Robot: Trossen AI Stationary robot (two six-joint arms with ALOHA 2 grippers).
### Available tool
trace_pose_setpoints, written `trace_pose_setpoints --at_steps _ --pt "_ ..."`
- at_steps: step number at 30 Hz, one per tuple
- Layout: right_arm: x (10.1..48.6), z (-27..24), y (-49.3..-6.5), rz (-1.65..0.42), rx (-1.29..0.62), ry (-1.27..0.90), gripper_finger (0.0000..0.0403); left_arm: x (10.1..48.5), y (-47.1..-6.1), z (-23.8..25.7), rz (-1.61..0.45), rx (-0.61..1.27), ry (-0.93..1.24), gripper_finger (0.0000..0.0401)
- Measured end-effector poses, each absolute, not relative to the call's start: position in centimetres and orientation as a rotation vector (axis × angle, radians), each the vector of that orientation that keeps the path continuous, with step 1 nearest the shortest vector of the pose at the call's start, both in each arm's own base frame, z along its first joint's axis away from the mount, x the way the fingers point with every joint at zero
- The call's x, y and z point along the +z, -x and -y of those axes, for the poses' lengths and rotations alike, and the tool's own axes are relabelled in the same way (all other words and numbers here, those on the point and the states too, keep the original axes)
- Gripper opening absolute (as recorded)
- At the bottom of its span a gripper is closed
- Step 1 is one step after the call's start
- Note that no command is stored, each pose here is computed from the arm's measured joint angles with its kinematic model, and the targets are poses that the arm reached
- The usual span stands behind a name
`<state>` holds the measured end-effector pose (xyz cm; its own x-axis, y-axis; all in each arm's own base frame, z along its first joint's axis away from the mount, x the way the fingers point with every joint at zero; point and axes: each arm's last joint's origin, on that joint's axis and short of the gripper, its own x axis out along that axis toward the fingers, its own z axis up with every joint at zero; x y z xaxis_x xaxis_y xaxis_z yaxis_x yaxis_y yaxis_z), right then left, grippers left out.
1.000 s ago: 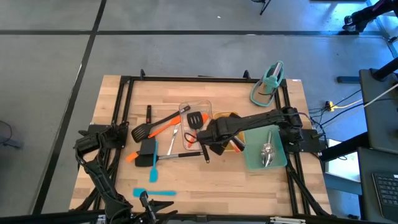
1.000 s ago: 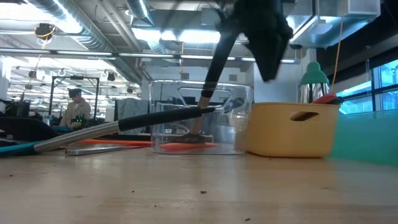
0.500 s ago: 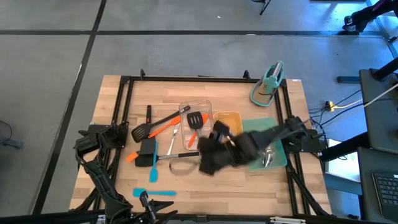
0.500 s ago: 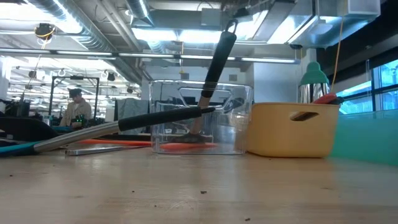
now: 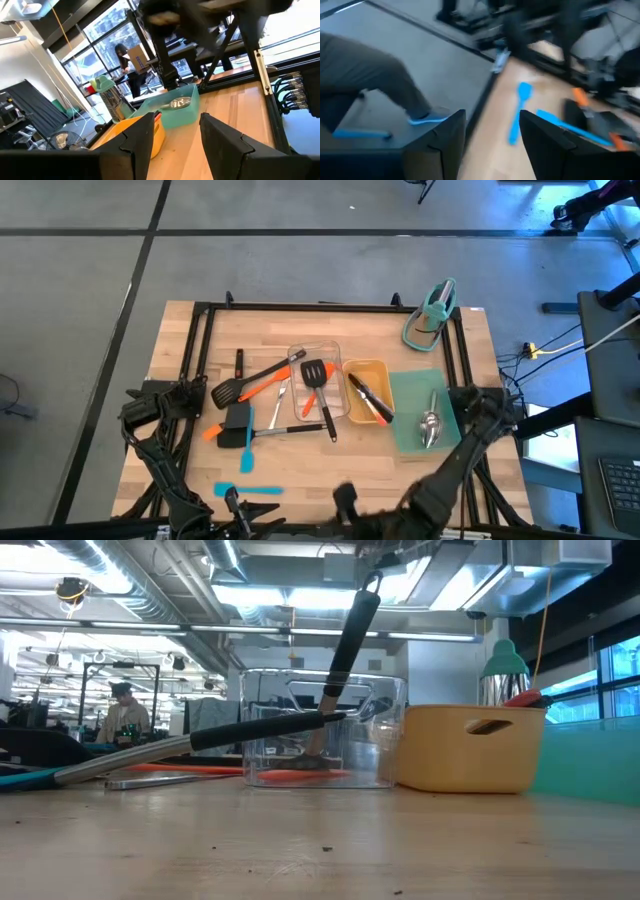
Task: Pick & Place Kitchen Items
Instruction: Put the blue spatula into the transparent bin
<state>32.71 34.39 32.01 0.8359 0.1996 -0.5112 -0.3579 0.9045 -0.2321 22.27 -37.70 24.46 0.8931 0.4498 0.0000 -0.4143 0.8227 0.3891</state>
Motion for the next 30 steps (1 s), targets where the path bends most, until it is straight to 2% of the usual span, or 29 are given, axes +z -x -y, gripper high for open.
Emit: trace_pose_setpoints --at_steps 6,12,18,20,25,30 --pt "26.3 -35.2 -32.4 -0.533 0.361 0.280 0.0188 24.4 -22.4 37.6 -0.096 0.463 -0.402 0.0155" --pt "23.5 -34.5 -33.2 -0.467 0.386 0.237 0.0188 23.6 -22.4 37.5 -0.109 0.463 -0.453 0.0155" --pt "22.6 -34.4 -33.4 -0.104 0.914 0.157 0.0188 22.6 -23.6 36.5 -0.116 0.497 -0.447 0.0155" --pt "20.6 -33.7 -32.9 -0.098 0.893 0.172 0.0188 22.3 -24.0 36.1 -0.109 0.511 -0.408 0.0155" --pt "16.9 -32.7 -31.1 -0.165 0.623 0.197 0.0188 22.1 -24.7 35.5 -0.068 0.535 -0.245 0.0155" --pt "16.4 -30.7 -29.8 -0.204 0.705 0.202 0.0188 22.0 -24.6 35.5 -0.050 0.536 -0.179 0.0155"
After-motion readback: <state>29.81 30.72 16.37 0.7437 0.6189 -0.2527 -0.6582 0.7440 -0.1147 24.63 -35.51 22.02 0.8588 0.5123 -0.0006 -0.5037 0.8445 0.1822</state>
